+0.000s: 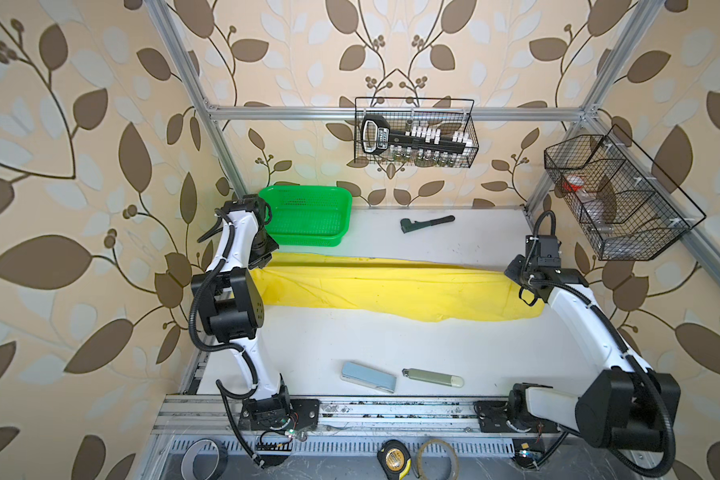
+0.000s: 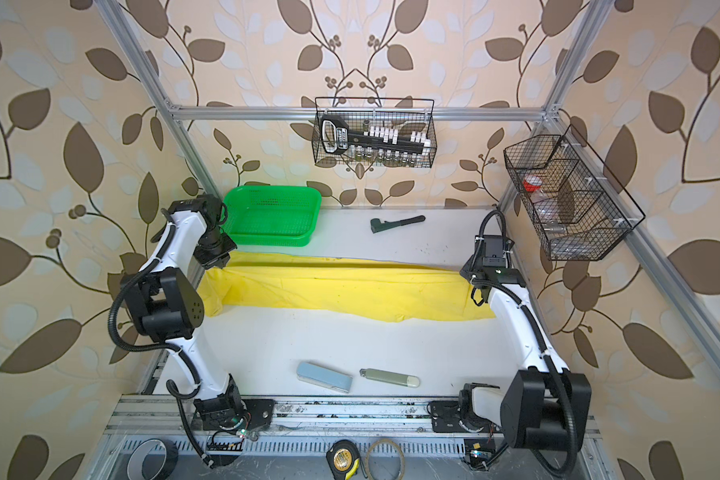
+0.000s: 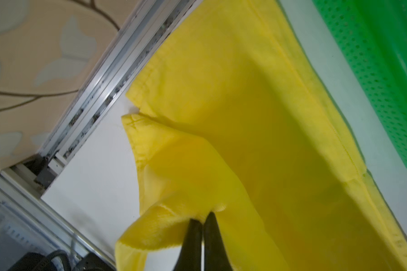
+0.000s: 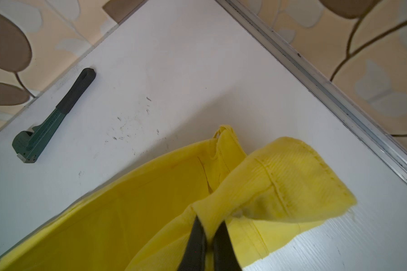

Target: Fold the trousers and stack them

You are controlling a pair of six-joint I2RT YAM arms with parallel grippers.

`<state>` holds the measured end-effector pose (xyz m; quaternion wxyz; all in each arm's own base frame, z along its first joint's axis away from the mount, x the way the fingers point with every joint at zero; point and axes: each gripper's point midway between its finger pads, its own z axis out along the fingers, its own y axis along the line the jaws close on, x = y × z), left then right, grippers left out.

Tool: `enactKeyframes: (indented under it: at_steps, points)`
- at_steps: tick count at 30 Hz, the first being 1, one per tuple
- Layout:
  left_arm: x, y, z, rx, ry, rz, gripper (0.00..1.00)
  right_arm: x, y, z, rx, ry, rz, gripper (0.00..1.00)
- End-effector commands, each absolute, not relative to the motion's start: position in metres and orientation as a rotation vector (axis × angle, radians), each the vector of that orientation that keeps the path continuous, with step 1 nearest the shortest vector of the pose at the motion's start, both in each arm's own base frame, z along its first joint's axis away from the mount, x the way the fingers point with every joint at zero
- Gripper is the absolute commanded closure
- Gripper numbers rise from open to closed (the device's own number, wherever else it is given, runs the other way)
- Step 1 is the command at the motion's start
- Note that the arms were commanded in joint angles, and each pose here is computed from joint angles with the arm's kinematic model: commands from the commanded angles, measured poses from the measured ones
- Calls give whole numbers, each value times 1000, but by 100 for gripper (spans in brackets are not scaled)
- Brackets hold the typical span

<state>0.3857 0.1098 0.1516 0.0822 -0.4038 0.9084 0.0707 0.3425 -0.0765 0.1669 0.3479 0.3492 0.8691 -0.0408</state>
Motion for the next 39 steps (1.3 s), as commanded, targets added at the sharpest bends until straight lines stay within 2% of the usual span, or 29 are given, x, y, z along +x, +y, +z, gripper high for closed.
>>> enactKeyframes:
  at_steps: [1,6,16,27,31,34,36,39]
  points:
    - [392,158,173,-1149,2636,536,100,361,-110,185,943,2133,-264,100]
    - [396,162,173,-1100,2627,579,100,375,-111,175,891,2170,-290,99]
    - [411,156,127,-1080,2752,601,100,430,-106,144,816,2234,-307,95]
    - [437,161,110,-1053,2741,602,100,482,-91,88,745,2340,-285,88]
    - [446,160,112,-1052,2710,561,94,496,-84,78,721,2350,-229,81]
    - [453,157,116,-1047,2683,506,77,503,-82,75,713,2350,-190,76]
    - [456,153,122,-1046,2666,465,62,507,-80,80,696,2347,-172,67]
    - [457,151,136,-1046,2638,430,48,510,-72,97,648,2333,-121,55]
